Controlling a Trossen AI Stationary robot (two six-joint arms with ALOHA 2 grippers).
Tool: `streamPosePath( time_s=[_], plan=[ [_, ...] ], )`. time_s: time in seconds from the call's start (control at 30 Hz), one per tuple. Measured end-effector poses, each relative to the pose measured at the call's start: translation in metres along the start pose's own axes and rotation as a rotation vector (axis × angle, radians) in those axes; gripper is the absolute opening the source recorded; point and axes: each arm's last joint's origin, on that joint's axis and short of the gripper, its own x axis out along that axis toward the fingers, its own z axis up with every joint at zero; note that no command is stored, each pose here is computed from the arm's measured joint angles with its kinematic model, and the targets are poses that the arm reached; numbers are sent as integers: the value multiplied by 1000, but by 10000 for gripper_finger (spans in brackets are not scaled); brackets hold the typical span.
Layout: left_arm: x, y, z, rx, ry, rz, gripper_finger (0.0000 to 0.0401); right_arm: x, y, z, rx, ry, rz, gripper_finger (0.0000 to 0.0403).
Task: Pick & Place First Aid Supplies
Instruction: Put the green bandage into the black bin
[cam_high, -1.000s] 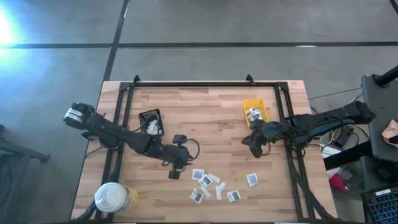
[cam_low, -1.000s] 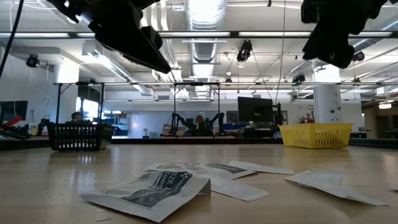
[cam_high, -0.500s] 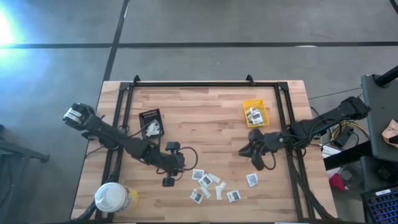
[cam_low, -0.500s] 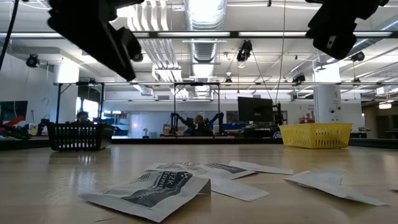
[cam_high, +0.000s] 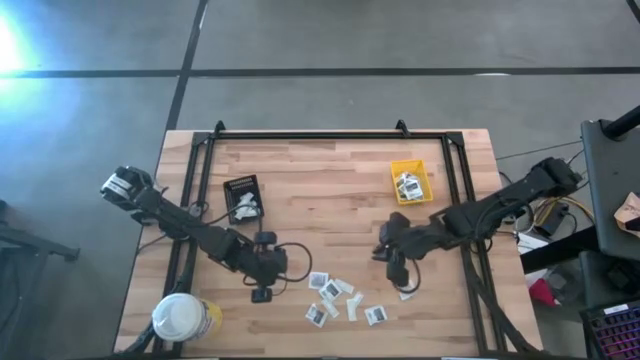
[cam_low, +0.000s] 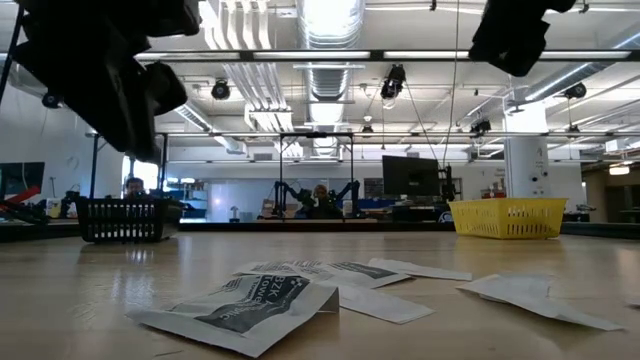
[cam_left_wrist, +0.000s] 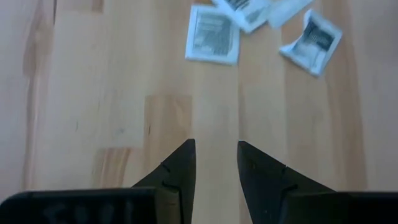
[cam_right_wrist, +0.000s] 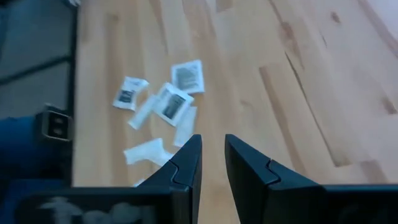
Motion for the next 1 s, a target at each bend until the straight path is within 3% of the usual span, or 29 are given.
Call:
streamPosePath(
  time_s=[0.4,0.73,1.0],
  plan=[
    [-1,7,-14,-36,146,70,110,28,29,13,-129,318,-215,68],
    [-3,-1,-19,-97,159,61,110,55,70,7,-457,414,-123,68],
    [-5,-12,-27,-85,173,44,110,83,84,11,-419,434,-129,81]
  ],
)
